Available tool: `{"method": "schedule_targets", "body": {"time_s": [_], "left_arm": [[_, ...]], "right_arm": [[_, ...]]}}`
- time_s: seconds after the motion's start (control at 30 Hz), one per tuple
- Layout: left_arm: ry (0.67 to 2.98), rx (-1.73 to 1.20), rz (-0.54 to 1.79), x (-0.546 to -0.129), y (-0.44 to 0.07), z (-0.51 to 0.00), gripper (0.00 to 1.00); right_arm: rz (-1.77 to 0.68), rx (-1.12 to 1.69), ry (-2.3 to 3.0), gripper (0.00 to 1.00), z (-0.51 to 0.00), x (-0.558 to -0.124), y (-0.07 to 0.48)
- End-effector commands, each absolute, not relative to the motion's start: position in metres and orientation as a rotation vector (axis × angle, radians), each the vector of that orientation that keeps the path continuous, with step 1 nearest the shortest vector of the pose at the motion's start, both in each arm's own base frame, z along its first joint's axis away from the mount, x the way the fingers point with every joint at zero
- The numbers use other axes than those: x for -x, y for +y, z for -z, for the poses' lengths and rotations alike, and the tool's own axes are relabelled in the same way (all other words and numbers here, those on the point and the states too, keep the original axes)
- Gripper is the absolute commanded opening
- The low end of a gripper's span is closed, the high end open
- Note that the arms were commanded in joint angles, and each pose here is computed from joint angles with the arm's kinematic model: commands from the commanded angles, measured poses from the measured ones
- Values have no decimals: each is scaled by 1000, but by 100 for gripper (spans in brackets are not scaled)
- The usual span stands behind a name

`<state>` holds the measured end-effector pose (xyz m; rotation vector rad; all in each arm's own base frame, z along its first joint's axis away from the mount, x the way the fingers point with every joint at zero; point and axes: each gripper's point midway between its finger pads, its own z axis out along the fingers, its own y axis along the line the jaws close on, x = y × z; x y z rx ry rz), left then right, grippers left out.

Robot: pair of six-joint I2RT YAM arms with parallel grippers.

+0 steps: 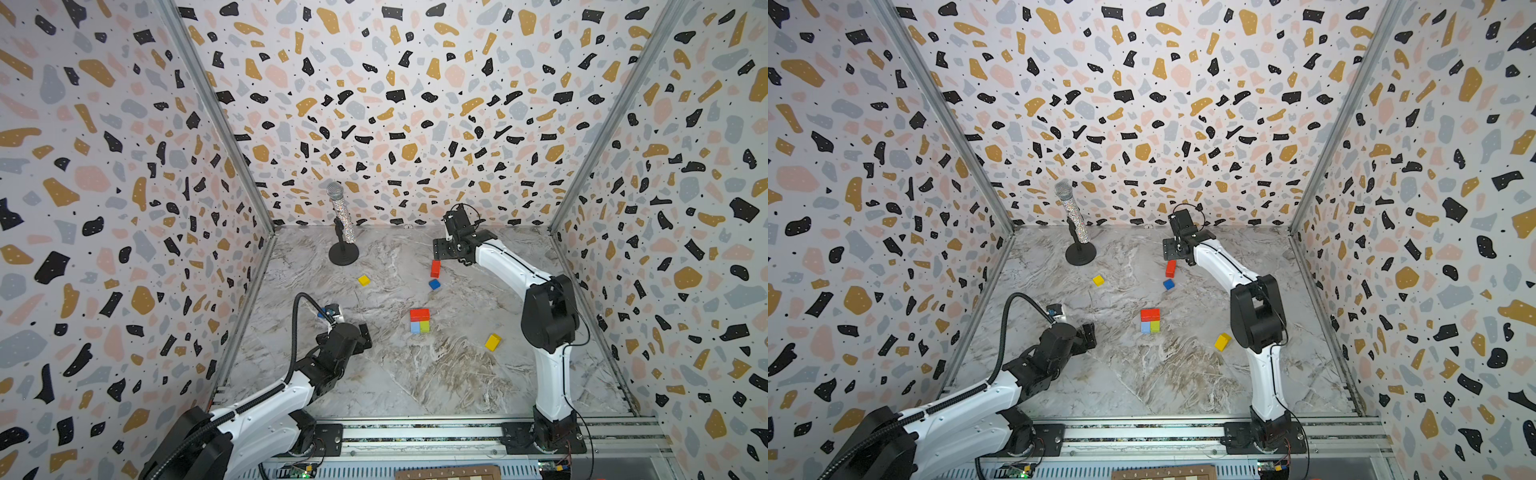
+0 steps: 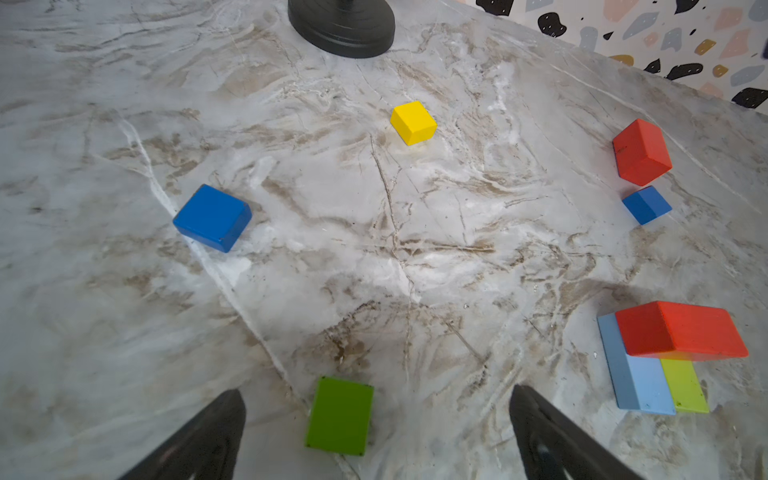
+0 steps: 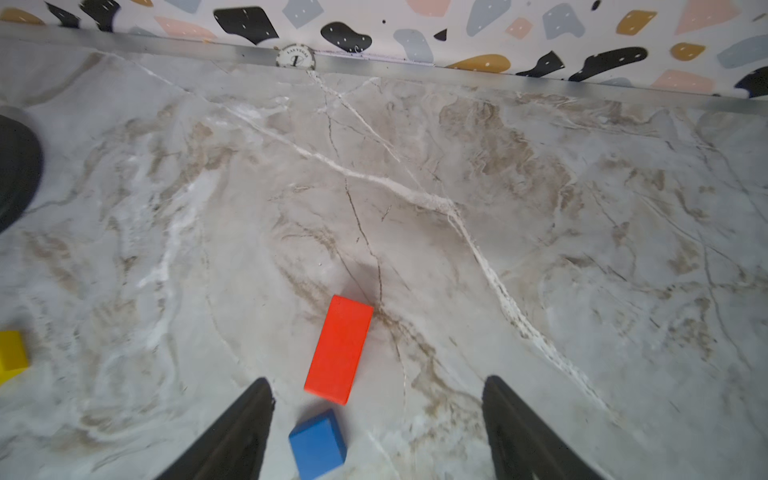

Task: Build the wood block tower
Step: 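Open the right gripper and move it back toward the other red brick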

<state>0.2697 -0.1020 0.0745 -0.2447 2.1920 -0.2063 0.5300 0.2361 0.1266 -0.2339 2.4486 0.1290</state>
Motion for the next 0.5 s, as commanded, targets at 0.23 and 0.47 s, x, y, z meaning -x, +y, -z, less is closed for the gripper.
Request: {"method": "schedule_targets", "body": {"time_s": [0.23, 0.47], "left_arm": [[2173, 243, 190, -274, -100, -81, 100], [2191, 246, 163, -275, -99, -79, 100]], "right_arm": [[-175, 309, 2479, 90, -105, -556, 255], [-211, 306, 2515, 72, -81, -557, 254]]}}
